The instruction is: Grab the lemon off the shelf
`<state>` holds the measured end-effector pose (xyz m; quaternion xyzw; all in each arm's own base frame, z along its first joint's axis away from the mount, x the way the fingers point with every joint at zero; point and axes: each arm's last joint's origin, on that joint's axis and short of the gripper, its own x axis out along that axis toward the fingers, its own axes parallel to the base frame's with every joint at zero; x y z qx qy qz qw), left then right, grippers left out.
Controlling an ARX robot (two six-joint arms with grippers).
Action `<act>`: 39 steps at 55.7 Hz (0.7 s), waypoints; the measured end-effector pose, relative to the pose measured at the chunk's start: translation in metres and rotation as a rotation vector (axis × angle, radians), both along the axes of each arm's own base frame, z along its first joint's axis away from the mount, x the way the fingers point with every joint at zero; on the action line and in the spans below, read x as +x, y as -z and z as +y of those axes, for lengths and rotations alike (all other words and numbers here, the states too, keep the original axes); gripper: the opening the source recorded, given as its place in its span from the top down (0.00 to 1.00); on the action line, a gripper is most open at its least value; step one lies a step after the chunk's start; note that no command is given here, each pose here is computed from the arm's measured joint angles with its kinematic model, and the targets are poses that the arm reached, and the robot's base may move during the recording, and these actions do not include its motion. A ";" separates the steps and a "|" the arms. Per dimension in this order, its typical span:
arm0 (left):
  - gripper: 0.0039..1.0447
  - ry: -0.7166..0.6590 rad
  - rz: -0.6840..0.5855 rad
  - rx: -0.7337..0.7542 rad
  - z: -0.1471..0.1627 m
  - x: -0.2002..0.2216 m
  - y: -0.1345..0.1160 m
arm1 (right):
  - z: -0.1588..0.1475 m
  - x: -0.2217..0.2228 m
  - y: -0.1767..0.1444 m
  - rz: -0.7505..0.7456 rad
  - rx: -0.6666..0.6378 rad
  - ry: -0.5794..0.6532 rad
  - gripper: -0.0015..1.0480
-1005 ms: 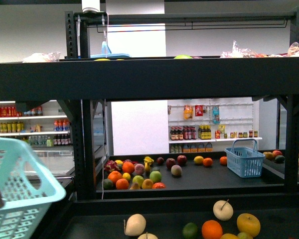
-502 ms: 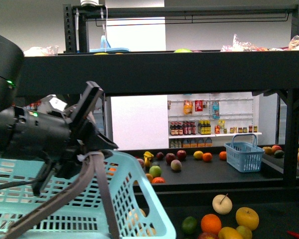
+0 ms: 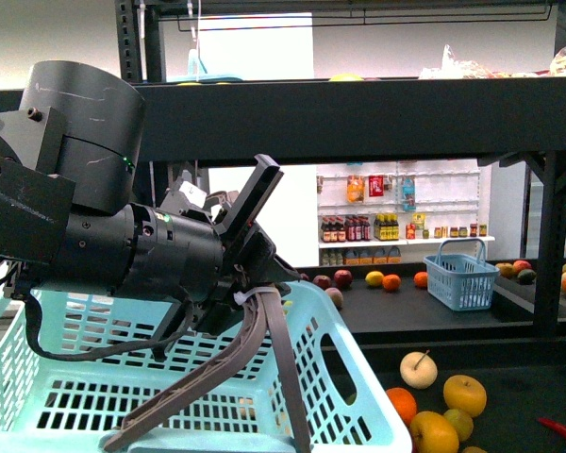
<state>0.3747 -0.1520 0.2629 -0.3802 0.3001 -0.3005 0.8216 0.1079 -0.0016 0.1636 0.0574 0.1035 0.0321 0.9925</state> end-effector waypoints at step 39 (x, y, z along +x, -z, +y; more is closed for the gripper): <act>0.88 -0.002 -0.006 0.007 0.001 0.001 0.000 | -0.081 0.257 0.070 0.371 -0.110 -0.283 0.07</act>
